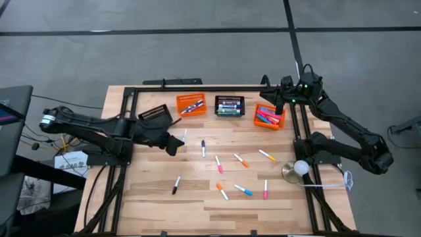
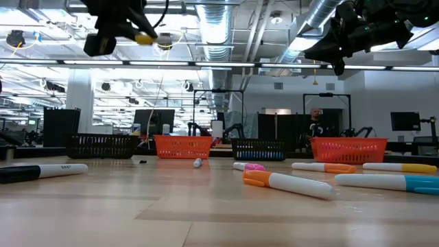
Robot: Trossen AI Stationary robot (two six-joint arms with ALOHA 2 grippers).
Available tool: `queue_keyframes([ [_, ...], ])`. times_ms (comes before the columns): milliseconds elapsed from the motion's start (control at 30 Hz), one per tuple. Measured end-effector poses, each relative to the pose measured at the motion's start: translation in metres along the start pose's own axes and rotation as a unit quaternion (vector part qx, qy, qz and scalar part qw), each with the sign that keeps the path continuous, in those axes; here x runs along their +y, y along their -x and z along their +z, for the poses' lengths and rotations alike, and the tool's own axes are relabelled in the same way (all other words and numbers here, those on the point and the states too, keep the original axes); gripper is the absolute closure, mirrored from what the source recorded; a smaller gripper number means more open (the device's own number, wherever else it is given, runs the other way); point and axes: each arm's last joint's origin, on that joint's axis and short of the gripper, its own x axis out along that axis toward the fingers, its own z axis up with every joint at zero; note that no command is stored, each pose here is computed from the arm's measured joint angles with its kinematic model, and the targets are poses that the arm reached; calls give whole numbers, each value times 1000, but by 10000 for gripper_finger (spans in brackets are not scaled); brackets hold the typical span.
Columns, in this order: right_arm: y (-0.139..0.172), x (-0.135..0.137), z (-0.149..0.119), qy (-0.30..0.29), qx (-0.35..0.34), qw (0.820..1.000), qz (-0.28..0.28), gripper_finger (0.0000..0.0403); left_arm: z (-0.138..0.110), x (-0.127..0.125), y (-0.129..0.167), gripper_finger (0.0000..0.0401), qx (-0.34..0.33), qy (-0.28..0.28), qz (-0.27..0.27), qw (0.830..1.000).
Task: Pick & Place Markers
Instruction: Put the white yellow marker into the left black bin
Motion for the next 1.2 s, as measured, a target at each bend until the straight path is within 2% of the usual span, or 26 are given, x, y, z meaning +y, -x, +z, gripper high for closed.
queue_keyframes([
  [167, 0, 0, 0, 0, 0, 1000, 0, 346, -8, 12, -20, 343, 27, -7, 52, 998],
  [333, 0, 0, 0, 0, 0, 1000, -1, 346, -15, 37, -34, 343, 64, -9, 140, 988],
  [433, 0, 0, 0, 0, 0, 1000, -1, 346, -10, 52, -34, 343, 75, -10, 189, 979],
  [733, 0, 0, 0, 0, 0, 1000, -1, 346, 20, 95, -26, 343, 97, -67, 303, 946],
  [867, 0, 0, 0, 0, 0, 1000, -1, 346, 34, 114, -21, 343, 114, -93, 334, 931],
  [1067, 0, 0, 0, 0, 0, 1000, -1, 346, 50, 134, -14, 343, 137, -154, 351, 913],
  [1200, 0, 0, 0, 0, 0, 1000, -1, 346, 57, 144, -9, 343, 144, -163, 363, 906],
])
